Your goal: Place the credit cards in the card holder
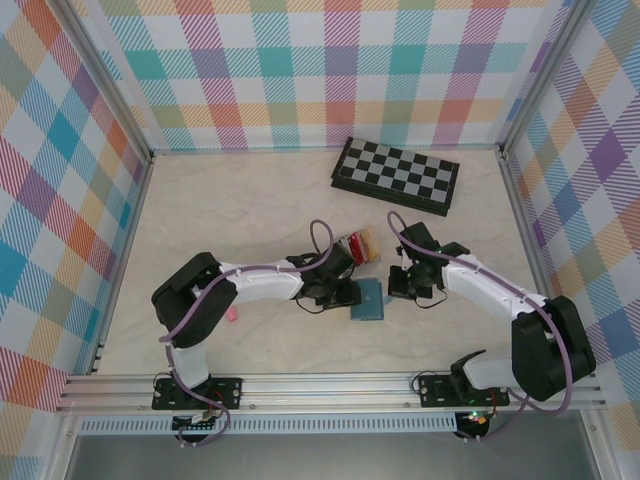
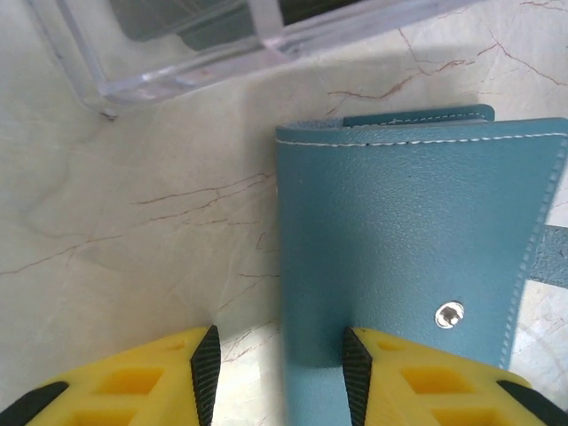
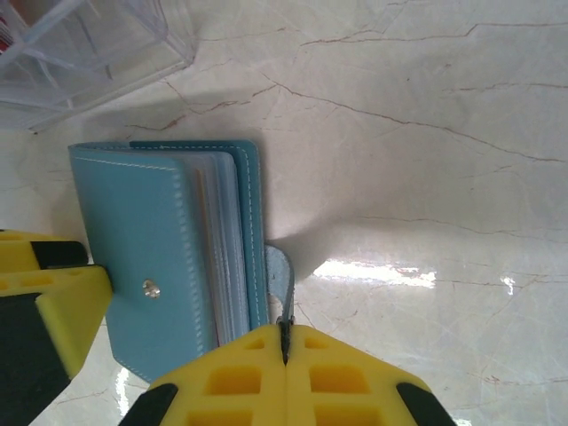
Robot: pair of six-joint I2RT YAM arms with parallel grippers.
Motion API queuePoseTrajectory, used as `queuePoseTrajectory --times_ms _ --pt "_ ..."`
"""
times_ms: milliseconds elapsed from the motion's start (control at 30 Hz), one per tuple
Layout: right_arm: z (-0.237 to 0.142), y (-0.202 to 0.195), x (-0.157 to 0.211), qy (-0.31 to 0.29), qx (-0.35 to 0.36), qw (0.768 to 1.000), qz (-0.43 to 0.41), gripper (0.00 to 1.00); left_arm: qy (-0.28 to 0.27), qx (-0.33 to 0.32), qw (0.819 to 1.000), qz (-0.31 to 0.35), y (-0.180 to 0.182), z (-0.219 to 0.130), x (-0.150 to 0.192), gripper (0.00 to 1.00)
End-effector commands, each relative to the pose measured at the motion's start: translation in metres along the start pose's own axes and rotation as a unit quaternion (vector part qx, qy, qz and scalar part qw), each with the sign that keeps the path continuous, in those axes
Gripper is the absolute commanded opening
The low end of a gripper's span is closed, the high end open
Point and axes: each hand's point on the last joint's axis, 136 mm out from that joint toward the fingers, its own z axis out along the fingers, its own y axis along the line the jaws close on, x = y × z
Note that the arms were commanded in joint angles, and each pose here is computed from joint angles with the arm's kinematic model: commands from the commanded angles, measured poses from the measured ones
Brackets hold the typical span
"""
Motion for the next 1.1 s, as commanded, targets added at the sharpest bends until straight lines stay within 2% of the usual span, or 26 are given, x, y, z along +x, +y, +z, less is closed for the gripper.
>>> queuePoseTrajectory --times_ms 0,367,1067 --pt "-0.012 0.011 -0.007 -0.014 -0.023 1.000 -0.004 0.02 0.005 -0.002 1.000 0.011 -0.007 0.007 0.002 0.43" --pt "-0.010 0.049 -0.007 0.007 -0.128 0.992 0.001 0.00 0.012 -0.013 1.000 0.013 -0.002 0.017 0.007 0.40" --pt "0.023 0.053 0.002 0.066 -0.127 0.990 0.013 0.00 0.012 -0.004 1.000 0.014 -0.008 0.017 0.006 0.37"
